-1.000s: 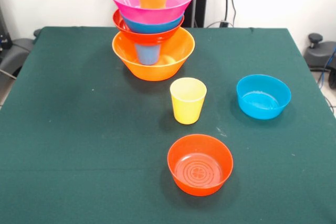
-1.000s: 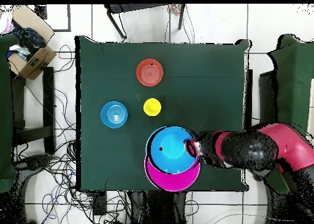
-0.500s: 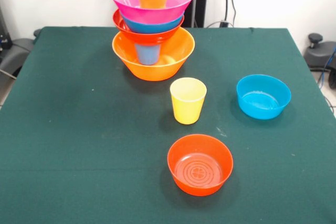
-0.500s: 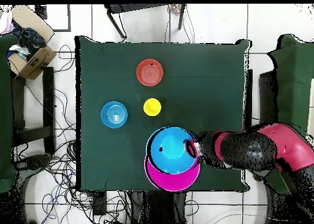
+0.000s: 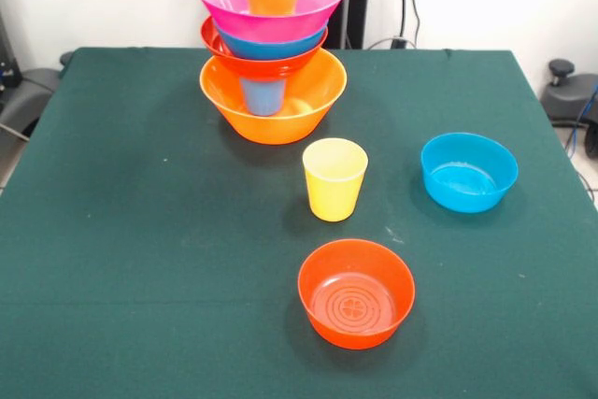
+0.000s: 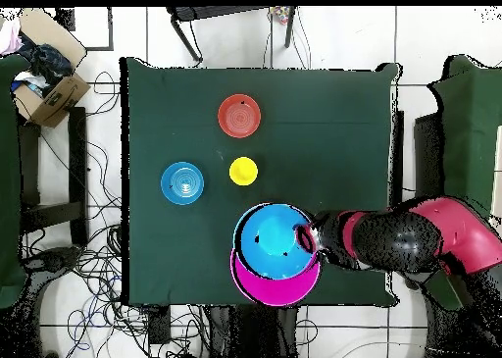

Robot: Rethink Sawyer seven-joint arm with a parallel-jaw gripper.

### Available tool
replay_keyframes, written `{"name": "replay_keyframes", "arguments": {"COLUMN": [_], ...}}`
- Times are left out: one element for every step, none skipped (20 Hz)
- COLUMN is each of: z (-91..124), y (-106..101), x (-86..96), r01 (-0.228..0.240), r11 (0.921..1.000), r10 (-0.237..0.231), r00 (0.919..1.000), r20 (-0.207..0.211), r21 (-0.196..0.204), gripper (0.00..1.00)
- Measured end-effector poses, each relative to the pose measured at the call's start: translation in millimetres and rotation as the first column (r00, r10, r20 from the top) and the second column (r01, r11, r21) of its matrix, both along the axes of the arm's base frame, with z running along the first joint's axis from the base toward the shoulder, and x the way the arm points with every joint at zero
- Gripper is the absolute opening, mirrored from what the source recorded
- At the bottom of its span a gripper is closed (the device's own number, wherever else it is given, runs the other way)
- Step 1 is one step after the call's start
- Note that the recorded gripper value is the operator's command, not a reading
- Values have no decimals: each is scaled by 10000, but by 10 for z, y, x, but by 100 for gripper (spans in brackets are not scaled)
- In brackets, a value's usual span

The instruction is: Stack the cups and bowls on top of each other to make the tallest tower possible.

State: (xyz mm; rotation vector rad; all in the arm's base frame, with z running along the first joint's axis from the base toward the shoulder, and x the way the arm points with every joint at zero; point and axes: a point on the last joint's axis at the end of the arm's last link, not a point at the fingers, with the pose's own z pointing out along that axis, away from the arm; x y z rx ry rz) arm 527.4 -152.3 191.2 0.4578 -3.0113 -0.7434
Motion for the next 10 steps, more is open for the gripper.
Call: {"name": "replay_keyframes", "arguments": {"z": [0,-1,-2,-2,-3,-4,-4,-4,-5,-7], "y": [0,1,1,1,1,2,2,2,2,2], "x": [-2,-10,-12,-16,-20,-21,-21,-22,-24,-27], "r01": [-7,-30,-37,-49,-62,-65,-65,-67,-70,-74], "r11": [10000,10000,10000,10000,10000,10000,10000,10000,10000,10000], "r10": [7,30,37,49,62,65,65,67,70,73], "r00": [10000,10000,10000,10000,9999,9999,9999,9999,9999,9999], "r20": [-12,-48,-59,-79,-93,-97,-97,-99,-100,-102], "r21": [-2,-7,-10,-13,-21,-21,-21,-21,-23,-26], "gripper": [0,0,0,0,0,0,0,0,0,0]}}
